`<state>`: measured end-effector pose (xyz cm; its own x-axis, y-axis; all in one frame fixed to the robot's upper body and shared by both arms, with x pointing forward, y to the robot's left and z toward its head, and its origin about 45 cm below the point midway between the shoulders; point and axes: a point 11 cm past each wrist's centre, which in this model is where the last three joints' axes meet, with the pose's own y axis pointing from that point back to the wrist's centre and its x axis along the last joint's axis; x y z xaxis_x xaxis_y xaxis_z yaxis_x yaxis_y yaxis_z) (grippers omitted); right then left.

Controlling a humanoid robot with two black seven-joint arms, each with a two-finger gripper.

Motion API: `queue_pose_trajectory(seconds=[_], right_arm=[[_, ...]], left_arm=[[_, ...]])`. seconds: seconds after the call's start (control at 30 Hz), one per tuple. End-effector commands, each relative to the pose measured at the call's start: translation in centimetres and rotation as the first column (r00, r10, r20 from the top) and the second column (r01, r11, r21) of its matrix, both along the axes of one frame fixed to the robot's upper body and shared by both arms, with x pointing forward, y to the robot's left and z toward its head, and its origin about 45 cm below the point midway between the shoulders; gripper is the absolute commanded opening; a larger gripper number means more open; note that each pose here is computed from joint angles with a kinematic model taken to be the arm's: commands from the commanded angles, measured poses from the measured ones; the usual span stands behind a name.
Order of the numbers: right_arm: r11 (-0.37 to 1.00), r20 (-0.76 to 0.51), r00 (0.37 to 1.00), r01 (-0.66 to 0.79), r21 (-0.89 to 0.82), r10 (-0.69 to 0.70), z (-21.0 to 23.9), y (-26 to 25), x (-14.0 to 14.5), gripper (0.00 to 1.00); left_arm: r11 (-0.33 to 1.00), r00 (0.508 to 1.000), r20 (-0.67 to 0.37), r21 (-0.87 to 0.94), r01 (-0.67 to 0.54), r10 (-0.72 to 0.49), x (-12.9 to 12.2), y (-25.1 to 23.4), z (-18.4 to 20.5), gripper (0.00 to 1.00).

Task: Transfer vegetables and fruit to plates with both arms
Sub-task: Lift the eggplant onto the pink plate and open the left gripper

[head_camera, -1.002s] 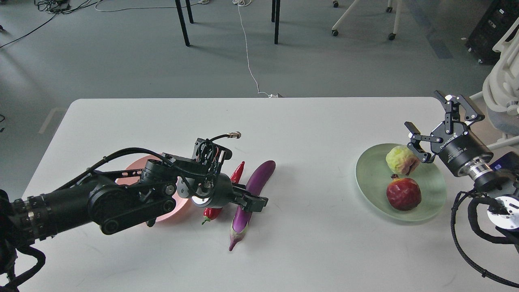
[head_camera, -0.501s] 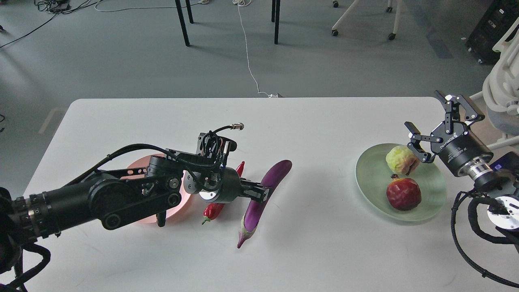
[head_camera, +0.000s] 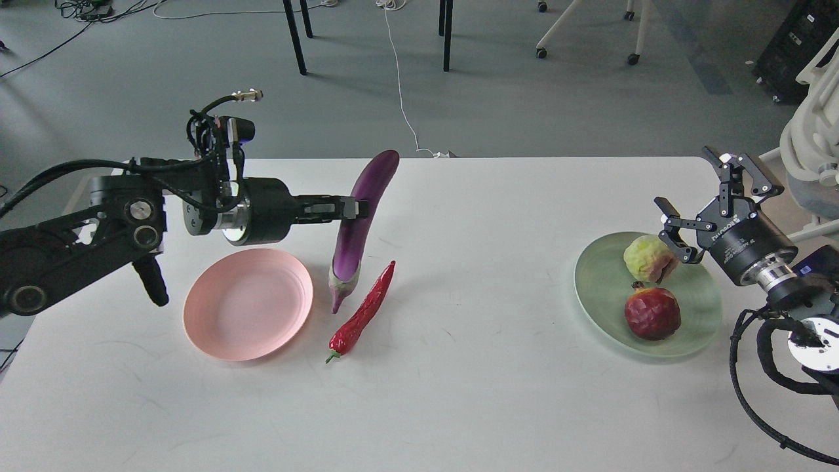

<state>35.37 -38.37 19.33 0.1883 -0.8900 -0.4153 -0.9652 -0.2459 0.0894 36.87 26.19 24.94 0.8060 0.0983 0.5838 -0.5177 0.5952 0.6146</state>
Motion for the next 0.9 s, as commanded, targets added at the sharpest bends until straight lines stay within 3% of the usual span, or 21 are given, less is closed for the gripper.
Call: queue_pose_trajectory(seconds=[0.0,0.17,0.53,0.87], right_arm=[[1.000,-0.002,1.000,-0.002,0.001,0.002,-0.1,0.2,0.0,0.97],[1.000,-0.001,1.000,-0.003,0.001,0.003,-0.1,0.1,0.0,0.97],[1.000,-0.004,1.000,-0.006,-0.004,0.006,-0.2,0.1,-0.1,0.97],[1.000,-0.007,1.000,-0.006,-0.006,0.006,-0.2,0.1,-0.2,0.97]], left_arm=[[0.995,1.000,-0.018,0.096,-0.005,0.007,-1.8,5.0,-1.7,0.13],[0.991,0.997,-0.074,0.127,-0.028,0.037,-3.9,7.7,-3.7,0.14],[0.975,0.986,-0.091,0.186,-0.123,0.142,-3.3,11.3,-5.3,0.19],[0.966,0.982,-0.100,0.219,-0.137,0.162,-3.6,12.4,-6.0,0.35]])
